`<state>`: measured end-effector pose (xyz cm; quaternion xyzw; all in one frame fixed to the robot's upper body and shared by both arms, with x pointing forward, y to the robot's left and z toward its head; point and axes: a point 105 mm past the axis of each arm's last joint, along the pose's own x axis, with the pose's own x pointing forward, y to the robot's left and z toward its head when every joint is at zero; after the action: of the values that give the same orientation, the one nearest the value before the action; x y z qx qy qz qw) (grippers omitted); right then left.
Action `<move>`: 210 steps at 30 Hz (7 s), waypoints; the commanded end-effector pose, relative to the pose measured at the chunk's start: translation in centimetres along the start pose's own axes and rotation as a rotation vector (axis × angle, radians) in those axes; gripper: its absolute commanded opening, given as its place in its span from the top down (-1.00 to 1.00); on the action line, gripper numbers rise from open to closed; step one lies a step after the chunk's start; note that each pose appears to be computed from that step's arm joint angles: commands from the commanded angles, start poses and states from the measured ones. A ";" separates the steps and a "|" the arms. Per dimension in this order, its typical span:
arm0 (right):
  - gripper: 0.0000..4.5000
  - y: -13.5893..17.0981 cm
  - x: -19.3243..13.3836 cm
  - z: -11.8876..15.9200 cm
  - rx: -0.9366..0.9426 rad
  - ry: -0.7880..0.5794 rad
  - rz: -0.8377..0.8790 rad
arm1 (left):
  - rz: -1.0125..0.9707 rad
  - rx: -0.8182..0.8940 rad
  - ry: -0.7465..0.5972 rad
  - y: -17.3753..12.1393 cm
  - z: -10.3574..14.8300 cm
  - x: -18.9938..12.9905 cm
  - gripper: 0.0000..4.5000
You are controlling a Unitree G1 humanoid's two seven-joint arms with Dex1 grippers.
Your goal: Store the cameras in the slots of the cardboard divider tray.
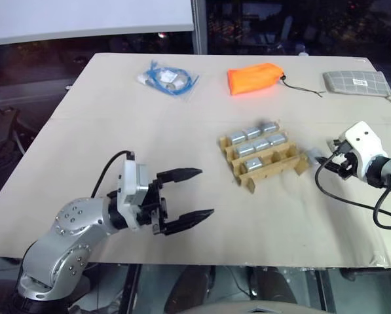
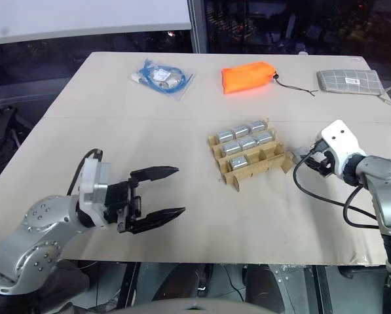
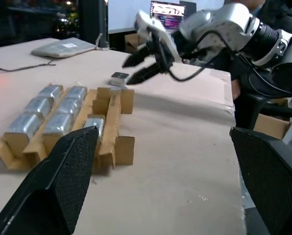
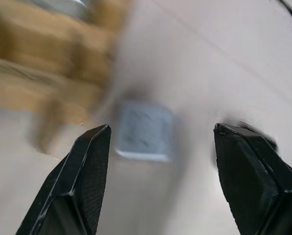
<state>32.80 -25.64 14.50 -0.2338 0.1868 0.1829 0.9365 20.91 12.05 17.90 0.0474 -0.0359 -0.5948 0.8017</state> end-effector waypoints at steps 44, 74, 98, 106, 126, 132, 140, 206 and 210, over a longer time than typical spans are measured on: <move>0.18 5.4 -4.0 8.8 -0.432 -0.441 0.204 | 0.173 -0.413 -0.101 4.1 2.7 2.9 -1.00; 0.18 16.1 -4.9 13.7 -0.539 -0.711 0.374 | 0.095 -0.690 -0.076 4.3 2.8 7.1 0.04; -0.98 9.4 -8.8 7.0 -0.246 -0.450 0.093 | -0.017 -0.294 0.102 9.0 3.3 12.9 0.70; -0.98 9.9 -11.0 4.3 -0.148 -0.392 0.028 | -0.155 -0.072 0.361 10.0 1.0 17.8 0.70; -0.98 10.1 -11.7 3.1 -0.119 -0.370 -0.033 | -0.185 0.065 0.572 10.8 -1.6 19.4 0.70; -0.98 10.0 -11.7 3.1 -0.123 -0.366 -0.039 | -0.165 0.037 0.603 10.5 -1.2 18.7 0.70; -0.98 10.1 -11.4 3.2 -0.129 -0.367 -0.036 | -0.137 0.021 0.643 10.0 -2.3 18.7 0.70; -0.99 9.1 1.4 6.1 -0.662 -0.424 0.201 | 0.068 -0.013 0.019 3.0 -0.2 1.0 -0.98; -0.99 9.2 1.5 6.0 -0.681 -0.421 0.198 | 0.064 -0.010 0.021 3.0 -0.3 1.0 -0.98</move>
<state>31.67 -14.87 14.55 -0.4579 -0.0410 0.3699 0.8073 24.64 12.44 17.13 0.0327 -0.0053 -0.5558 0.8306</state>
